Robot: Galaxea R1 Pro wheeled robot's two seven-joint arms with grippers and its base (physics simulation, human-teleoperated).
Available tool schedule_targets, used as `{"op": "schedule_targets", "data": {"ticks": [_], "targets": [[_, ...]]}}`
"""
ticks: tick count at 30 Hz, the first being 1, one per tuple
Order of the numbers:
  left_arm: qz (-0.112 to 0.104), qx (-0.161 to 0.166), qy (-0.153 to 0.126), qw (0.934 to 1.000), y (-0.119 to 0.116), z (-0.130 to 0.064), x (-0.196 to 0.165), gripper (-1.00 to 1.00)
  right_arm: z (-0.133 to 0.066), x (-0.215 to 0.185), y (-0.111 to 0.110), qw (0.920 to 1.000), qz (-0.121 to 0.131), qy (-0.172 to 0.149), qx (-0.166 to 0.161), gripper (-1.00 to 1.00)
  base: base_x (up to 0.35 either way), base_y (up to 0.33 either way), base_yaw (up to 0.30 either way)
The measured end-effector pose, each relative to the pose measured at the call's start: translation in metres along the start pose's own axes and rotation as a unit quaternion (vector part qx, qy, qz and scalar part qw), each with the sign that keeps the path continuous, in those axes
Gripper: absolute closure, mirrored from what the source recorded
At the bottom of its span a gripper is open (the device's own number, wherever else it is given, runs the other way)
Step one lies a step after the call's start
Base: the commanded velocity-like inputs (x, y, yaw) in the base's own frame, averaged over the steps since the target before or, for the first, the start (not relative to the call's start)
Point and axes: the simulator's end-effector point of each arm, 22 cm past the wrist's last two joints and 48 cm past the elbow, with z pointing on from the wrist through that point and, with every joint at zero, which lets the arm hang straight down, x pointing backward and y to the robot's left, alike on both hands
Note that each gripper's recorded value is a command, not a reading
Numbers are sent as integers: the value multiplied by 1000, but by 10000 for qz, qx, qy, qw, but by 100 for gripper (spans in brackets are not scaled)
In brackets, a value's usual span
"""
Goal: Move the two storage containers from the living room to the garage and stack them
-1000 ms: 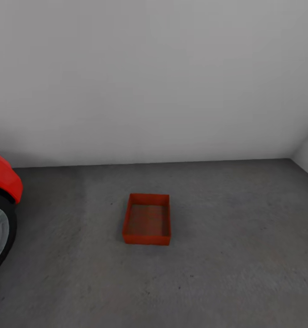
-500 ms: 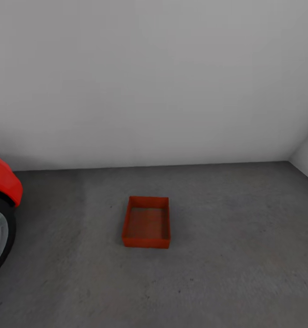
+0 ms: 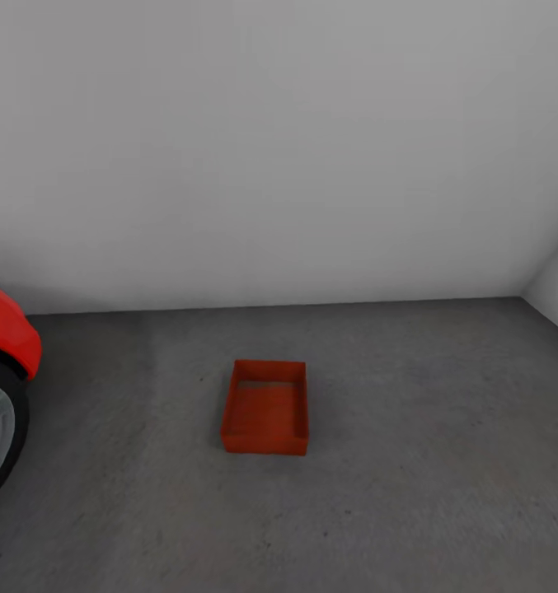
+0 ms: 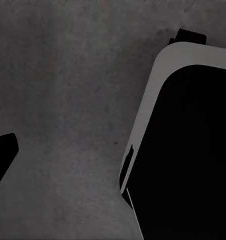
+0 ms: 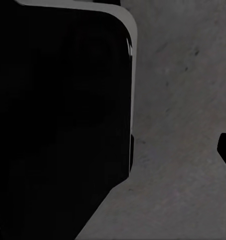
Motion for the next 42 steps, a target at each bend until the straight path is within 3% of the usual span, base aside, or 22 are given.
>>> {"op": "schedule_targets", "data": {"ticks": [27,31,32,34,42], "targets": [[-117,172,-121,9997,-21,-7,-8,-100,-1,-17,0,9998,14,-210,3,-100,0,0,-38],[-310,184,-107,9993,-23,-8,-6,-100,-1,-19,-2,9997,26,-245,14,-100,0,0,-65],[-509,180,-115,9985,-23,-8,-7,-100,-1,-20,-2,9997,34,-254,22,-100,0,0,-65],[-689,161,-123,9974,-20,-8,-7,-100,-2,-22,-3,9996,45,-271,26,-100,0,0,-35],[-716,196,-151,9971,-23,-10,-6,-100,-2,-26,-5,9994,43,-331,36,-100,0,0,-8]]}}
